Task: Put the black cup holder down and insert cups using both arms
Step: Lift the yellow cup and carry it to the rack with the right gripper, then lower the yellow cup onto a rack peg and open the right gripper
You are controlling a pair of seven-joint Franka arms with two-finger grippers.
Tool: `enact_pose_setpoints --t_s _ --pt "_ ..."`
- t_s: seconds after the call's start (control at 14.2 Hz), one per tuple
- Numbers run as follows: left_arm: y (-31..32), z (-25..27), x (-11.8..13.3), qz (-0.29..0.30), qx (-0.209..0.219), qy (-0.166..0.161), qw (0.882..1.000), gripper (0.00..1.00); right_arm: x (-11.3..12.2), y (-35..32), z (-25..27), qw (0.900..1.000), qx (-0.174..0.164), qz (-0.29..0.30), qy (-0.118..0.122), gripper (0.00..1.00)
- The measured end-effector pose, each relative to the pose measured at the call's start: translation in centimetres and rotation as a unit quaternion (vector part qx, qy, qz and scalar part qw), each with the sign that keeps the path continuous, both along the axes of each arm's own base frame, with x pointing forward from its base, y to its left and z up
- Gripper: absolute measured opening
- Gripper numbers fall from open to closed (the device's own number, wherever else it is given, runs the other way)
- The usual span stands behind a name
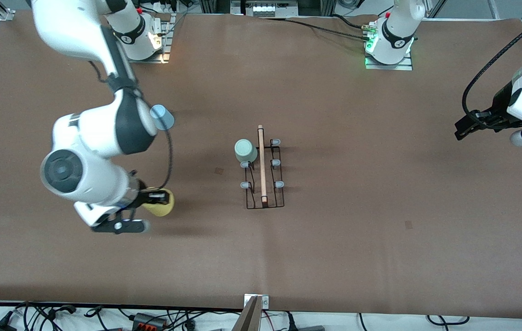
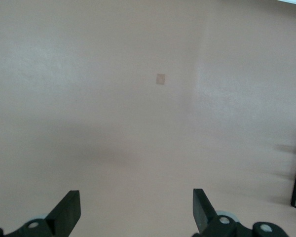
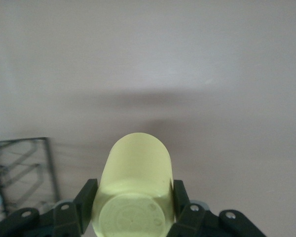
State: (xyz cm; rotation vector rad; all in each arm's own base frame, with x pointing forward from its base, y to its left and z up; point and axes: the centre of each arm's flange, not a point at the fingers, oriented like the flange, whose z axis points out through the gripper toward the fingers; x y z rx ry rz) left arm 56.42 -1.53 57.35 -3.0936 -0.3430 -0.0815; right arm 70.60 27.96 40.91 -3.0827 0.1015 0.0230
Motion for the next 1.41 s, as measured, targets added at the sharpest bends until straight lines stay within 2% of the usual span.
enact_pose_setpoints --t_s 0.28,0.42,1.41 --pt "0.0 0.0 0.0 -0.003 0.000 0.000 1.000 1.00 -3.6 10.8 0.4 0.996 0.030 -0.064 -0.047 0.66" --pt "0.0 0.0 0.0 -0.003 0.000 0.000 1.000 1.00 -4.4 13.3 0.2 0.994 0.048 -0.085 -0.058 0.66" --pt "0.5 0.0 0.0 -0.003 0.000 0.000 1.000 1.00 -6.7 17.2 -6.6 0.996 0.046 -0.074 -0.009 0.66"
